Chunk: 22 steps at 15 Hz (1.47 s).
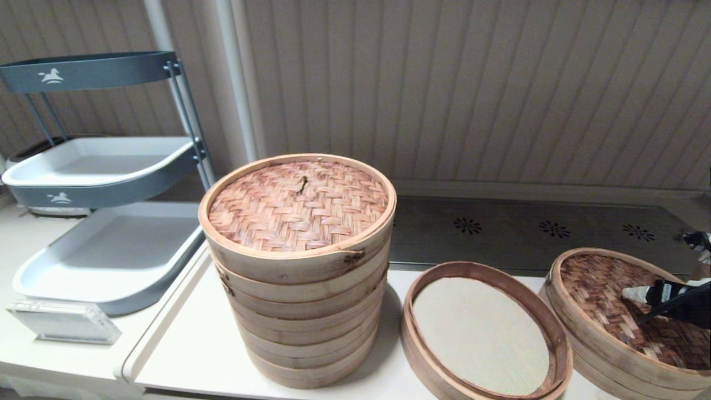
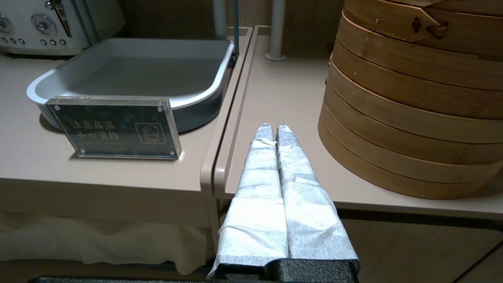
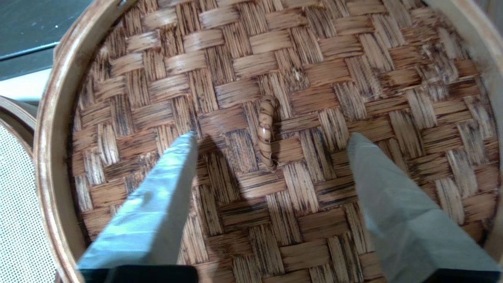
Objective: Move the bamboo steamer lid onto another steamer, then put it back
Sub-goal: Pick up the steamer
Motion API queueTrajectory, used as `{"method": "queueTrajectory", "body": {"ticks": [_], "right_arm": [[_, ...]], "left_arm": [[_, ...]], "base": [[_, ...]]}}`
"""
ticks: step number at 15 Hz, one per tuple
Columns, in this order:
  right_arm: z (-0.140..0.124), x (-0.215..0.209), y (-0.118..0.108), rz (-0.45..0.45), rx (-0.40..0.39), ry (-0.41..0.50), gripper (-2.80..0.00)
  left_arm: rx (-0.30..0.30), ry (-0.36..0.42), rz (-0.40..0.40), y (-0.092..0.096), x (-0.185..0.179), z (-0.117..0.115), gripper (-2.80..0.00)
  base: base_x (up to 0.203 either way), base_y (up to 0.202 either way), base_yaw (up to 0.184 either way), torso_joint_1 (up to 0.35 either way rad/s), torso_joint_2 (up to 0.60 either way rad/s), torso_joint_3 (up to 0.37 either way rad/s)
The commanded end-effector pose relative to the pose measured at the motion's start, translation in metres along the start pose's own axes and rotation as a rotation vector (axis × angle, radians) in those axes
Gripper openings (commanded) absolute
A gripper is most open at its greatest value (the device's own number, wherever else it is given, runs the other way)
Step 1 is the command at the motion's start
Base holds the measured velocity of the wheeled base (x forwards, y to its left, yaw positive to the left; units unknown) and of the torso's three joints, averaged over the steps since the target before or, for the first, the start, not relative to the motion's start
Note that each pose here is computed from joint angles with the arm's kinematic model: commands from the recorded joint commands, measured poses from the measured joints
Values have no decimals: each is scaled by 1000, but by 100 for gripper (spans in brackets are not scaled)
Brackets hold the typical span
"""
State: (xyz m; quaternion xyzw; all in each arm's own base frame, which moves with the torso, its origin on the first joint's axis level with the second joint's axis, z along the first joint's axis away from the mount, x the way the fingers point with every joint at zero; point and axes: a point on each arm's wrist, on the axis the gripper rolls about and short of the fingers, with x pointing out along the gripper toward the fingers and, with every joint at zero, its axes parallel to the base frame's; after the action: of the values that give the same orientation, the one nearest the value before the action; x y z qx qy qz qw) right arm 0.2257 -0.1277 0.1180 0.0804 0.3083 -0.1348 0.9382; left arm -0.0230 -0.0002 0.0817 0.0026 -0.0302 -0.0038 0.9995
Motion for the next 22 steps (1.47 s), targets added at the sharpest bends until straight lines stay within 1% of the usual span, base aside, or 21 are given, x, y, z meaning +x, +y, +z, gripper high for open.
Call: {"method": "queueTrajectory", "body": {"ticks": [1,3,4,10,15,17,19,22], "right_arm": [[-2,4,-1,2,2,12,0],[-3,6,-1,3,3,19,0],[-3,6,-1,3,3,19,-280],[-2,6,-1,5,0,16,-280],[-8,8,-1,14,6,40,-280],[-7,8,-1,12,7,32,-280],[-3,6,-1,5,4,-16,-280],[1,1,-1,3,2,-39,-280]], "left_arm": [[0,22,3,0,1,-7,-280],[-1,22,0,0,1,-7,-280],[-1,22,0,0,1,-7,-280],[0,22,3,0,1,-7,-280],[-1,22,0,0,1,-7,-280],[0,22,1,0,1,-7,-280],[0,22,1,0,1,-7,-280],[0,22,1,0,1,-7,-280]], "base": [[0,0,0,0,0,0],[0,0,0,0,0,0],[0,0,0,0,0,0],[0,0,0,0,0,0],[0,0,0,0,0,0],[0,0,0,0,0,0],[0,0,0,0,0,0],[0,0,0,0,0,0]]}}
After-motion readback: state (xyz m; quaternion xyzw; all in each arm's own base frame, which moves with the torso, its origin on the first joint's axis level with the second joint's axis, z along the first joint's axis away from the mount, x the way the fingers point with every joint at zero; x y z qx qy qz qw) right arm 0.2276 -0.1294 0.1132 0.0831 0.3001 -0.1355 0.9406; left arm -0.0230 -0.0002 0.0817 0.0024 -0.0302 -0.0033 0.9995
